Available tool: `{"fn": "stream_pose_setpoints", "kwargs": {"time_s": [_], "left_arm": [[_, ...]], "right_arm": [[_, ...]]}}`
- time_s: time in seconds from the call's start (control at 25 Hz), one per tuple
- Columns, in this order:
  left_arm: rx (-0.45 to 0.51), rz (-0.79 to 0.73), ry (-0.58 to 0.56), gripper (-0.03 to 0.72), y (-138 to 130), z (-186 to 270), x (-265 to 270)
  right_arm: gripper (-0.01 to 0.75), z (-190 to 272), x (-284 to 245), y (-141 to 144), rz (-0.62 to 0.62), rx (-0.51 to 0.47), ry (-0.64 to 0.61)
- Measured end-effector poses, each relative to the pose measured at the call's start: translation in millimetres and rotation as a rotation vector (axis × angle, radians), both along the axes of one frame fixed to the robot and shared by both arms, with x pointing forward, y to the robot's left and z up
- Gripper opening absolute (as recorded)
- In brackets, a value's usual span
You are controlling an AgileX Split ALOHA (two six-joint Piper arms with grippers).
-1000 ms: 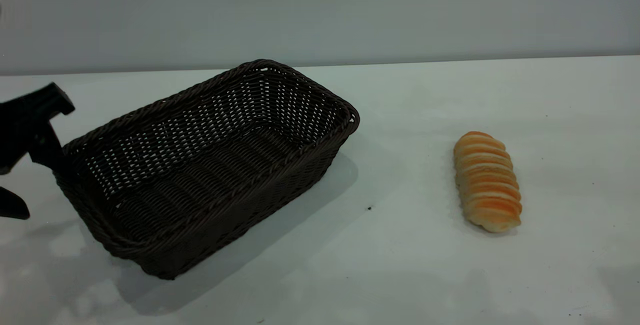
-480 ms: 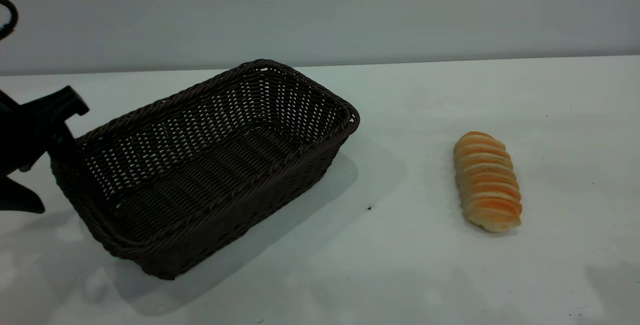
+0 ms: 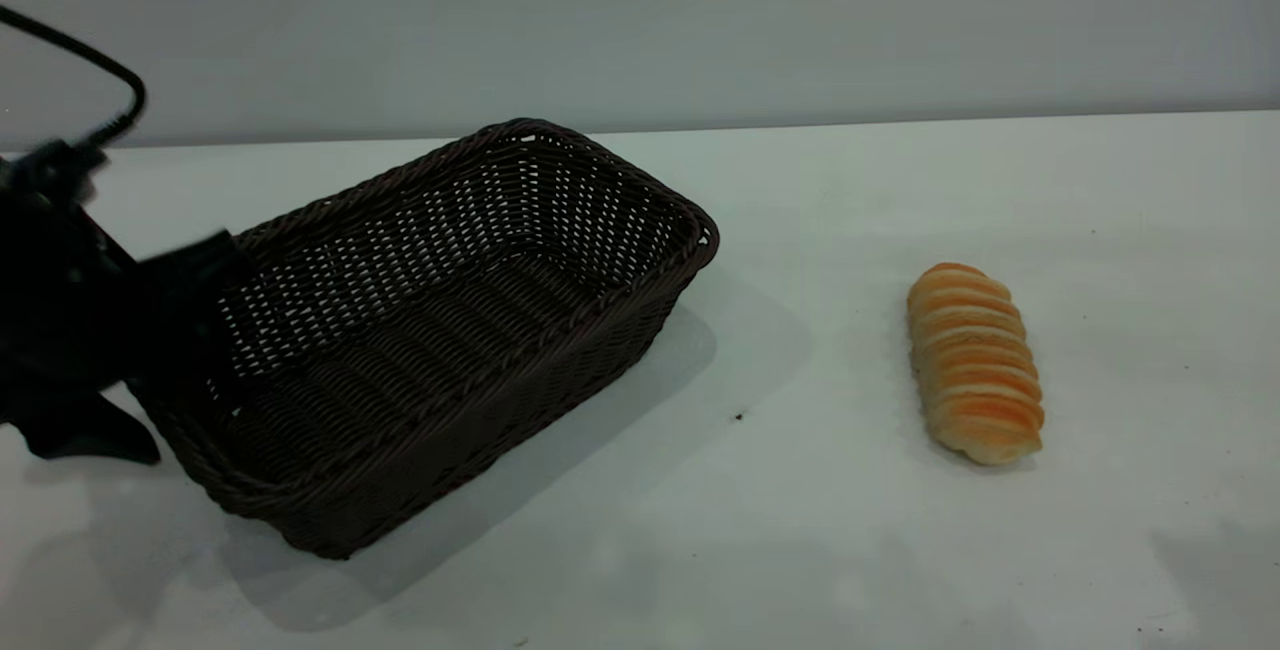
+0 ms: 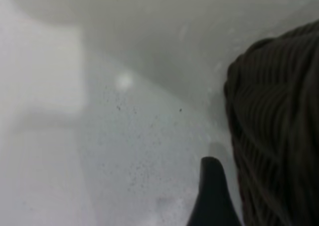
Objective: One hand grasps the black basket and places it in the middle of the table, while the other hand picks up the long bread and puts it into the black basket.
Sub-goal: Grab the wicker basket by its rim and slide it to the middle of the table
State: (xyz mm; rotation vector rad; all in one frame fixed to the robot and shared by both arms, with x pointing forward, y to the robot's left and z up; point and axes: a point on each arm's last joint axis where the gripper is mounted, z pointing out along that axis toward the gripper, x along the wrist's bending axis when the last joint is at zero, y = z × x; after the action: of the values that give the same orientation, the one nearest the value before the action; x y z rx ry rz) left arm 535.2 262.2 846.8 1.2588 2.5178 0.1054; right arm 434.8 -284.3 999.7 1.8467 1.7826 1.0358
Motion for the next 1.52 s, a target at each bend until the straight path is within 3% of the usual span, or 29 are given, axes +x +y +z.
{"fn": "stream_pose_setpoints", "kwargs": {"time_s": [0.12, 0.2, 0.24, 0.36, 0.4, 0.76, 1.2, 1.52], "left_arm": [[0.006, -0.006, 0.01, 0.559, -3, -10, 0], [0.008, -0.008, 0.022, 0.489, -3, -14, 0], [0.008, -0.007, 0.023, 0.44, -4, -14, 0], [-0.002, 0.019, 0.02, 0.184, -4, -14, 1], [-0.009, 0.039, 0.013, 0.129, -4, -13, 2], [0.012, -0.053, 0.012, 0.135, -6, -4, 1], [0.107, -0.459, 0.013, 0.135, -12, 36, 28], [0.118, -0.527, 0.008, 0.135, -17, 37, 53]], "right_arm": [[0.33, 0, 0, 1, 0.006, 0.004, -0.004], [0.33, 0, 0, 1, 0.009, 0.005, -0.003], [0.33, 0, 0, 1, 0.011, 0.003, -0.004], [0.33, 0, 0, 1, 0.011, 0.005, -0.003], [0.33, 0, 0, 1, 0.011, 0.004, -0.003], [0.33, 0, 0, 2, 0.014, 0.012, -0.003], [0.33, 0, -1, 3, 0.024, 0.019, 0.004], [0.33, 0, -1, 3, 0.029, 0.02, 0.007]]}}
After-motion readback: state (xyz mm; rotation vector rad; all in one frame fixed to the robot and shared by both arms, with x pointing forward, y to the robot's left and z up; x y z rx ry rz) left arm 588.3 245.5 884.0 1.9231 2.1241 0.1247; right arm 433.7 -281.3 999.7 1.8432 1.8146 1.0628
